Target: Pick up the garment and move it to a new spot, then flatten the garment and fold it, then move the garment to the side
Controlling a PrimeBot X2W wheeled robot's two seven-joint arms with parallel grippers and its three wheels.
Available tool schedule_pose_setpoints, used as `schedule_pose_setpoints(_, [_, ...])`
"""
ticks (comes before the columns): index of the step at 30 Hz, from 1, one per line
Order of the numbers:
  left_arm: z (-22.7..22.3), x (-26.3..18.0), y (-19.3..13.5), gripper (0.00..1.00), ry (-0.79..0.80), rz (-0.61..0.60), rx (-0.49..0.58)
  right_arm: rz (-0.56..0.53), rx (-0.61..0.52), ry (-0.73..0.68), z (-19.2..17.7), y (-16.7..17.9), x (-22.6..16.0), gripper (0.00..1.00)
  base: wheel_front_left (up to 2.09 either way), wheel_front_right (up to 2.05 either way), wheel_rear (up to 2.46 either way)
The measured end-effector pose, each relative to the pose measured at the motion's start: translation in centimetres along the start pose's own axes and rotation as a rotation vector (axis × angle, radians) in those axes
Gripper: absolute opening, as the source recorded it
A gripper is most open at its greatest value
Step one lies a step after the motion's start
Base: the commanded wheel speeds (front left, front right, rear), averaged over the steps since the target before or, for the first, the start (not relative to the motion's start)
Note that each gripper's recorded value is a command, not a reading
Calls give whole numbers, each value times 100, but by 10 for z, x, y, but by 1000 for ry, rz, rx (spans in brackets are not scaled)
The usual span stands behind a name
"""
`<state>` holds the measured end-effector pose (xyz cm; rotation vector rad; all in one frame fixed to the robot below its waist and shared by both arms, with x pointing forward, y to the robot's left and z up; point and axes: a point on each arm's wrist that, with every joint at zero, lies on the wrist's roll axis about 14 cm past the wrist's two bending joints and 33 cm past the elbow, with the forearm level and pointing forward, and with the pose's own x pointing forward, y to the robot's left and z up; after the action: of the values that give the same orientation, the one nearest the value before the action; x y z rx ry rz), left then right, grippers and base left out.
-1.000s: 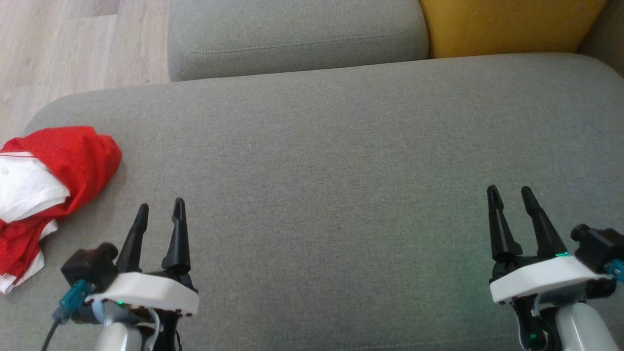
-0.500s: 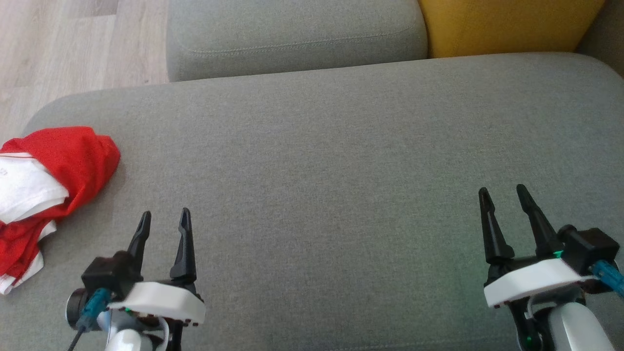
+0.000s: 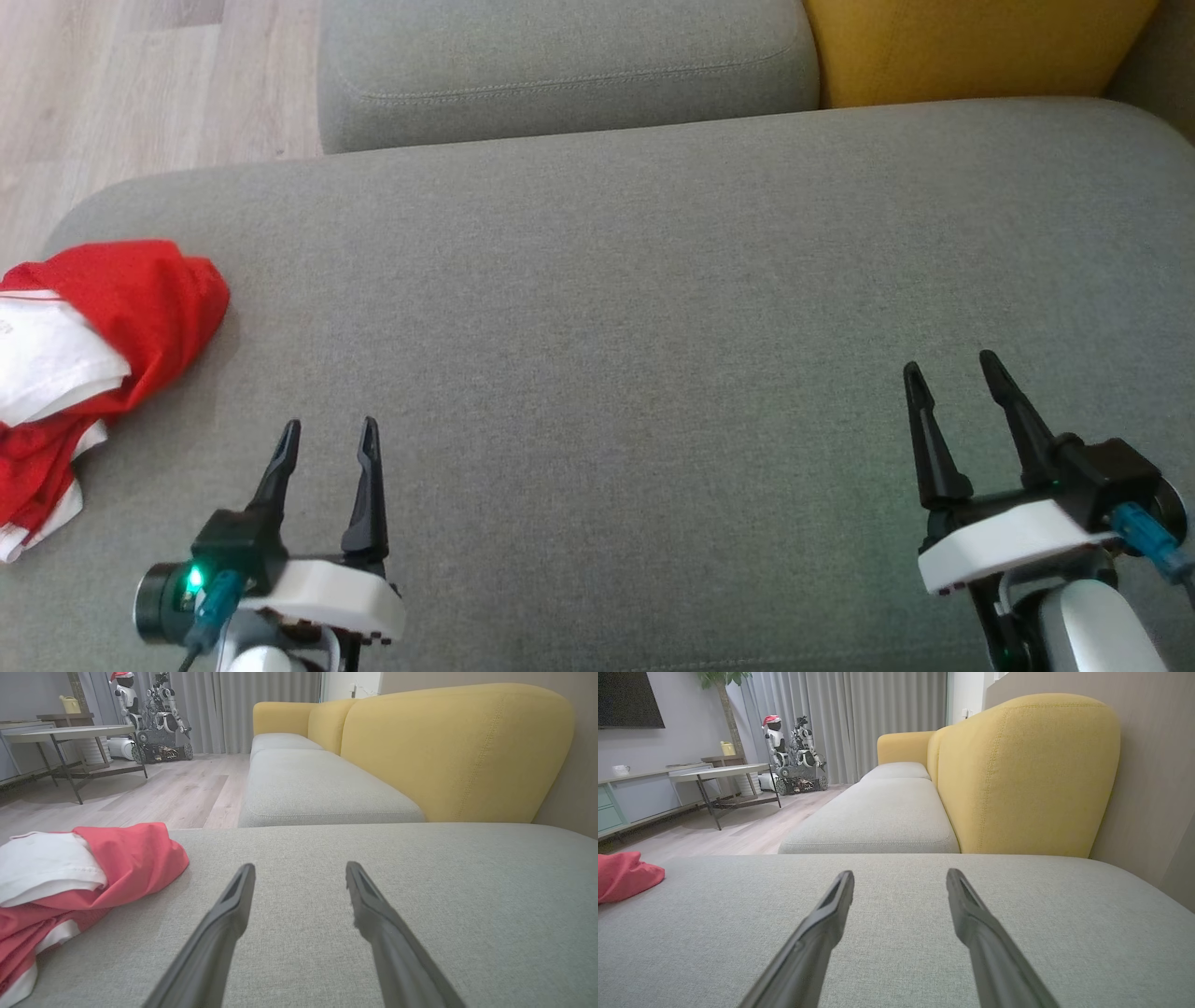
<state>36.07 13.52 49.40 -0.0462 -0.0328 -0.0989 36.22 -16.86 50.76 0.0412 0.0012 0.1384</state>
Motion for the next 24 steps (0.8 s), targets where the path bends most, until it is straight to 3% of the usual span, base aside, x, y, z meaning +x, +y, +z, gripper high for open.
schedule_pose_setpoints(24, [-6,0,0,100,21,9,-14,-16,44,11,-5,-2,1,100,0,0,0])
